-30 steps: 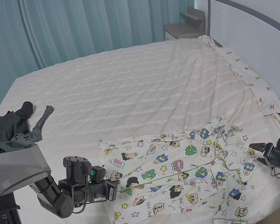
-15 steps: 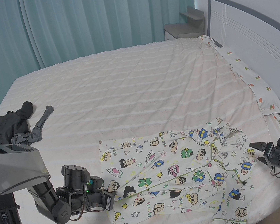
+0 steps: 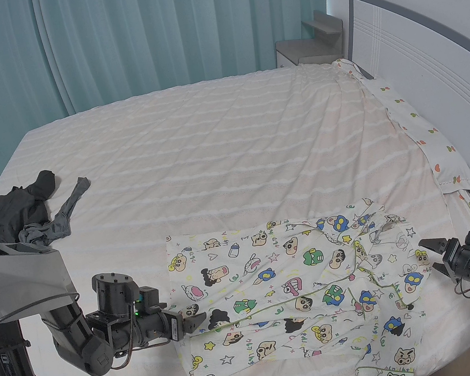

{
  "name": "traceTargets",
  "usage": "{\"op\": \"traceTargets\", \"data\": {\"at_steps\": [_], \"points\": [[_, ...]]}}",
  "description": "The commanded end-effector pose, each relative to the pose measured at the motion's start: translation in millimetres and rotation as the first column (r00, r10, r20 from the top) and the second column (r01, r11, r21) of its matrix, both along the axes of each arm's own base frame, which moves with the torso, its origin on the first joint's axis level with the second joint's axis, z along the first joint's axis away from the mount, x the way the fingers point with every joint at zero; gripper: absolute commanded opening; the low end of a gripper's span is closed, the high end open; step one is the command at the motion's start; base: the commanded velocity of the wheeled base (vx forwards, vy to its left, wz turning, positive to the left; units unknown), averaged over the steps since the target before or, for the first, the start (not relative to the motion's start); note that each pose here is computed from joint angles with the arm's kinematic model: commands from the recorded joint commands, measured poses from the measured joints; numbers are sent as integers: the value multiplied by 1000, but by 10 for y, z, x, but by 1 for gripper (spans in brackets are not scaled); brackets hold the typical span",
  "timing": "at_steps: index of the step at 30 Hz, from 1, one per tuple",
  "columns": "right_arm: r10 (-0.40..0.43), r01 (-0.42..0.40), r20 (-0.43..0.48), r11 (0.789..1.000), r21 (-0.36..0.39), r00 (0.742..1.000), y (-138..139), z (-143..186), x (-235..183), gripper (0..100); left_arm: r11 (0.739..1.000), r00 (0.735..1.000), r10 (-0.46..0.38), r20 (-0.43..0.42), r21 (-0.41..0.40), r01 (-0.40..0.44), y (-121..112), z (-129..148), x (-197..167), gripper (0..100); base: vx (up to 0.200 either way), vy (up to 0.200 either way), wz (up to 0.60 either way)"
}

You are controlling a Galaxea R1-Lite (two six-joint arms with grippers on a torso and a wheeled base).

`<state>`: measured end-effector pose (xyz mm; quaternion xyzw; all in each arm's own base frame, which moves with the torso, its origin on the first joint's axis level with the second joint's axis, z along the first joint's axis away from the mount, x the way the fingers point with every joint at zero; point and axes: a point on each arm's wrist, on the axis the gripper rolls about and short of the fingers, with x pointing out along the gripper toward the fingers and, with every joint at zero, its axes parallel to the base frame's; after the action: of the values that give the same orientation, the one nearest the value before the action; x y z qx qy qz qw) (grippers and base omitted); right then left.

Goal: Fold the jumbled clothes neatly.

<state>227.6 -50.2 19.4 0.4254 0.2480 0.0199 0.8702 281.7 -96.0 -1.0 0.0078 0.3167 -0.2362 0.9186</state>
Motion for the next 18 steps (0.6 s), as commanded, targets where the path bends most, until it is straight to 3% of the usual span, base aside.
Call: {"op": "traceTargets", "data": {"at_steps": [1,3,4,8,11,13,18], "points": [[3,-3,11,1000,-1,1000,2,6,8,100,981,984,157,81,-131,-146,-19,223,322,100,0,0,0],[3,-3,10,1000,-2,1000,6,5,5,100,964,974,212,85,-182,-194,-46,283,434,100,0,0,0],[5,-5,9,1000,-3,1000,10,4,2,100,947,965,259,44,-210,-245,-85,291,580,100,0,0,0],[7,-7,7,1000,-2,1000,16,5,-4,100,936,957,286,-50,-198,-290,-149,320,794,100,0,0,0],[7,-7,1,1000,-1,1000,14,-12,1,100,890,927,345,-144,-263,-372,-240,451,1099,100,0,0,0],[7,-7,0,1000,0,1000,13,-18,5,100,893,915,367,-165,-213,-397,-235,375,1209,100,0,0,0],[7,-7,-3,1000,0,1000,12,-27,9,100,902,906,403,-129,-109,-417,-208,197,1339,100,0,0,0]]}}
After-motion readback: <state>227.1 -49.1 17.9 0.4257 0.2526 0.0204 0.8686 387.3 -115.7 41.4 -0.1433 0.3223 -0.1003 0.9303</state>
